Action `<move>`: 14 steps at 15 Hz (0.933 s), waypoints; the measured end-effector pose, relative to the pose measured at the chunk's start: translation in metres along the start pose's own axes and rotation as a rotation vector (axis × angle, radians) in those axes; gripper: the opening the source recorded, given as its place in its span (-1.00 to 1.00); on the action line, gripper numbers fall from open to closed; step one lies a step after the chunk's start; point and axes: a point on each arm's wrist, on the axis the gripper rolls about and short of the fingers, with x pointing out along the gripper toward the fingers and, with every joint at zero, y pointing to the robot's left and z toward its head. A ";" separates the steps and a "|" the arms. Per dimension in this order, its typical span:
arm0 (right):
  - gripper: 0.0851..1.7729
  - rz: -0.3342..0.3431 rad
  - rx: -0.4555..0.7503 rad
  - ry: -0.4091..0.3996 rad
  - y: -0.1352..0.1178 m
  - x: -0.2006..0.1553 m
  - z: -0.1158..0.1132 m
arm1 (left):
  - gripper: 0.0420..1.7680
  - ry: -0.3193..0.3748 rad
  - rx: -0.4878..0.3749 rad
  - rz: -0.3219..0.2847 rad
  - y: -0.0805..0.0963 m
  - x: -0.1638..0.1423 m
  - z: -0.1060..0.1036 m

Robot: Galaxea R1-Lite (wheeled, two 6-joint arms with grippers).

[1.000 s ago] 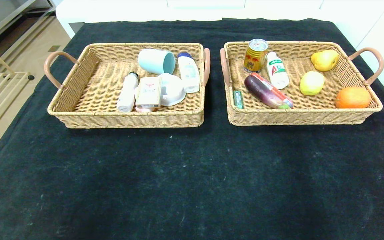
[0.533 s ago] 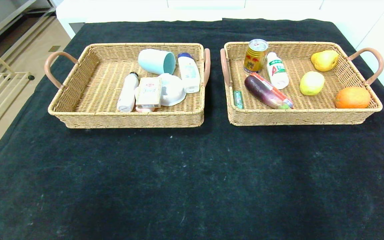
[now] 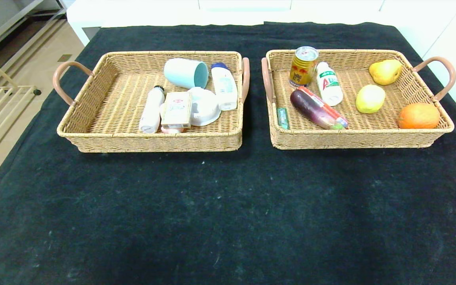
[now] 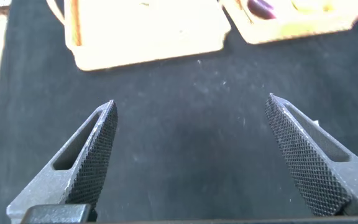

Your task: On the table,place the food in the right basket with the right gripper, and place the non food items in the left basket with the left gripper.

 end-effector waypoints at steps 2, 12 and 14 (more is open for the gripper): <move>0.93 -0.008 -0.005 -0.011 0.000 -0.001 0.000 | 0.94 0.002 0.002 -0.020 0.001 -0.003 -0.019; 0.93 -0.192 -0.092 -0.335 -0.015 0.058 -0.032 | 0.94 -0.093 0.020 0.130 0.021 0.053 -0.124; 0.93 -0.204 -0.103 -0.271 -0.016 0.066 -0.048 | 0.94 -0.039 0.014 0.142 0.024 0.061 -0.147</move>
